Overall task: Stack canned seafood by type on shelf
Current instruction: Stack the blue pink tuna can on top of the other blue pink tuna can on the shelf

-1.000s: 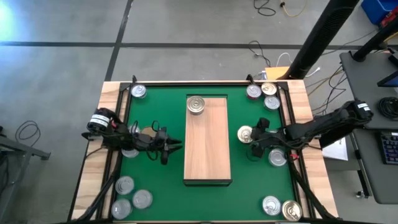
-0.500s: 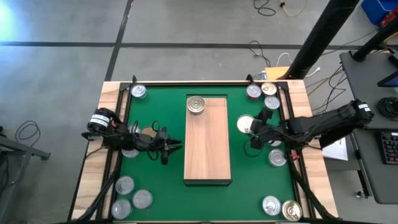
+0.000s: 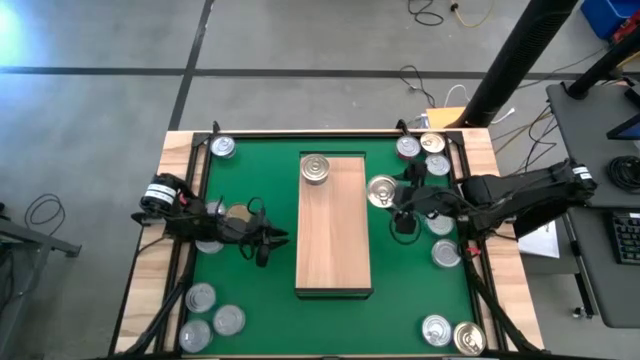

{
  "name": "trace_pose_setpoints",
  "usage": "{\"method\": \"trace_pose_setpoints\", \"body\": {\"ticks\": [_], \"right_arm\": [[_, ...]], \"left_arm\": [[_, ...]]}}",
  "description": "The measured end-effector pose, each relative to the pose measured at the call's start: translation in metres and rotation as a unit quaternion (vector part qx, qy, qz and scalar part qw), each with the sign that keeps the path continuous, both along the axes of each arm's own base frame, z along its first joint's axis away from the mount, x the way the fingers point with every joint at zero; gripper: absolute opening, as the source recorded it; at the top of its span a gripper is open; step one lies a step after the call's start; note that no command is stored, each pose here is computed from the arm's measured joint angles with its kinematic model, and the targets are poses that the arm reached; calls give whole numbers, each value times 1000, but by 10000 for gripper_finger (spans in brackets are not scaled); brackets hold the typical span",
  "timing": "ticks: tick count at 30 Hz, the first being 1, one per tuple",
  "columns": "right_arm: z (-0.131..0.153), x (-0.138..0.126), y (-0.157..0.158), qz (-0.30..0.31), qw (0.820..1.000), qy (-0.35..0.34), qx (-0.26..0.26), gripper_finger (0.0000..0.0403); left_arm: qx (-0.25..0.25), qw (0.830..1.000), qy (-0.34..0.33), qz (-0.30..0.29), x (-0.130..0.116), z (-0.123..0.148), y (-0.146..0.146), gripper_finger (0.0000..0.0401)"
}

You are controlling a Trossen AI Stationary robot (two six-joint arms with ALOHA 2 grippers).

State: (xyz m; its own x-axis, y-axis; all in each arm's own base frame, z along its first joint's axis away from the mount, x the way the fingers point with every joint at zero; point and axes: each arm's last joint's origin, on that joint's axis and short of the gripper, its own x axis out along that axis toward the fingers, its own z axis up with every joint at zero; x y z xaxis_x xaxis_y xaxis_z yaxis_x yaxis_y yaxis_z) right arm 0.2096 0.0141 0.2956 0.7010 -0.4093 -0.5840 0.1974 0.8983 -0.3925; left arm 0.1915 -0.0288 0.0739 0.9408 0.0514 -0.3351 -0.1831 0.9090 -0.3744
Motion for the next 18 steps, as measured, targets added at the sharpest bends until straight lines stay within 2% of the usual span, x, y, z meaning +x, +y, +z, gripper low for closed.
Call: {"method": "trace_pose_setpoints", "body": {"ticks": [10, 14, 18], "right_arm": [[17, 62, -41, 97, 994, -31, 47, 348], [25, 88, -66, 132, 988, -41, 75, 350], [29, 114, -91, 153, 984, -50, 78, 348]], "left_arm": [[-14, 1000, -24, 2, -17, 5, 3, 113], [4, 1000, -21, 0, -17, 5, 3, 113], [20, 1000, -20, -5, -17, 5, 3, 113]]}}
